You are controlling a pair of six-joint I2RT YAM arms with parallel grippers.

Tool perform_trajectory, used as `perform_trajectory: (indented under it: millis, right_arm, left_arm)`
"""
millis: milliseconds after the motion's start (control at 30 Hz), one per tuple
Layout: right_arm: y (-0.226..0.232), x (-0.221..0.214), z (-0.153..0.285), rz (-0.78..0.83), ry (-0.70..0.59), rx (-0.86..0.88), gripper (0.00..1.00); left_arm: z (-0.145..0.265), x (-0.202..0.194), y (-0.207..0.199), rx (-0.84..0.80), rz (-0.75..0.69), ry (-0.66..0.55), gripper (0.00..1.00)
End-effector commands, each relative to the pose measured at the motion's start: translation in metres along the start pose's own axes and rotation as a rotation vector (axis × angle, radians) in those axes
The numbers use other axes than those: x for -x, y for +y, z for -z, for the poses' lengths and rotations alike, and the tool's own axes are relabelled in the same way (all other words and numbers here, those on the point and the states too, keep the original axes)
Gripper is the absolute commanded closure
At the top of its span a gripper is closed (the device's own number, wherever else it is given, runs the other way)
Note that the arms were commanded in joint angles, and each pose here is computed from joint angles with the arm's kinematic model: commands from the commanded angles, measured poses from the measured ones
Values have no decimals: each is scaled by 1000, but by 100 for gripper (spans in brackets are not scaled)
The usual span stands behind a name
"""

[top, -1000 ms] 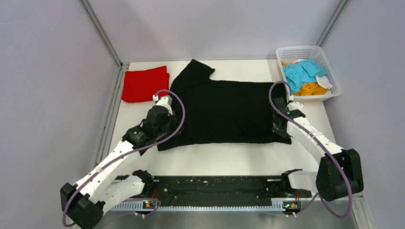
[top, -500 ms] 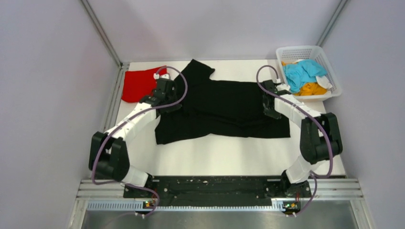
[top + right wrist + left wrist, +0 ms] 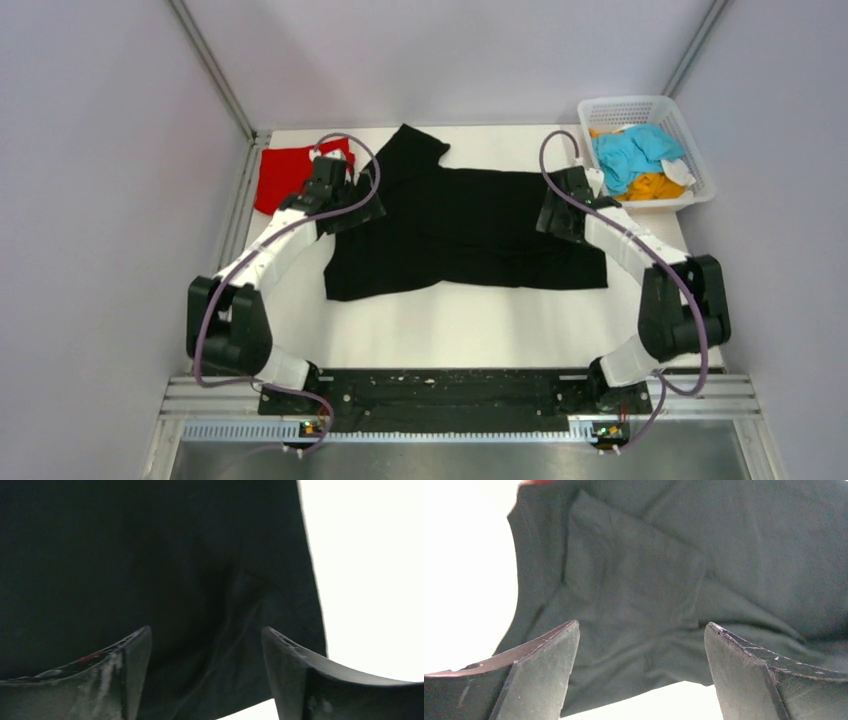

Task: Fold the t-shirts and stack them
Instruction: Fold the flattened tshirt in 1/3 of the way

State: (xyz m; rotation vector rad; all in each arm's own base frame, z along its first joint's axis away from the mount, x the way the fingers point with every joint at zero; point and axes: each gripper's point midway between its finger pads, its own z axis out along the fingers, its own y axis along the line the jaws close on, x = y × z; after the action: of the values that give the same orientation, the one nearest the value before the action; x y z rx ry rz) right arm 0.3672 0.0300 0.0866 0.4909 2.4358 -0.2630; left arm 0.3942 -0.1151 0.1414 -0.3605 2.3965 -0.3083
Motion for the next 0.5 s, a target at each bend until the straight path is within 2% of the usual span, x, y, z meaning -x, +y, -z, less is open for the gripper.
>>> perform_trajectory:
  millis: [0, 100, 233, 367, 467]
  right_arm:
    - [38, -16, 27, 44, -60, 373, 14]
    - [55, -29, 40, 49, -90, 537, 13]
    - [73, -36, 45, 40, -73, 654, 12]
    - [78, -28, 27, 20, -68, 605, 12]
    - [79, 8, 11, -3, -156, 515, 12]
  left_arm:
    - [24, -52, -17, -211, 57, 74, 1]
    - [24, -79, -18, -285, 87, 108, 1]
    - [14, -101, -6, -268, 125, 133, 1]
    - [1, -112, 5, -221, 144, 154, 1]
    - [-7, -113, 16, -160, 148, 143, 1]
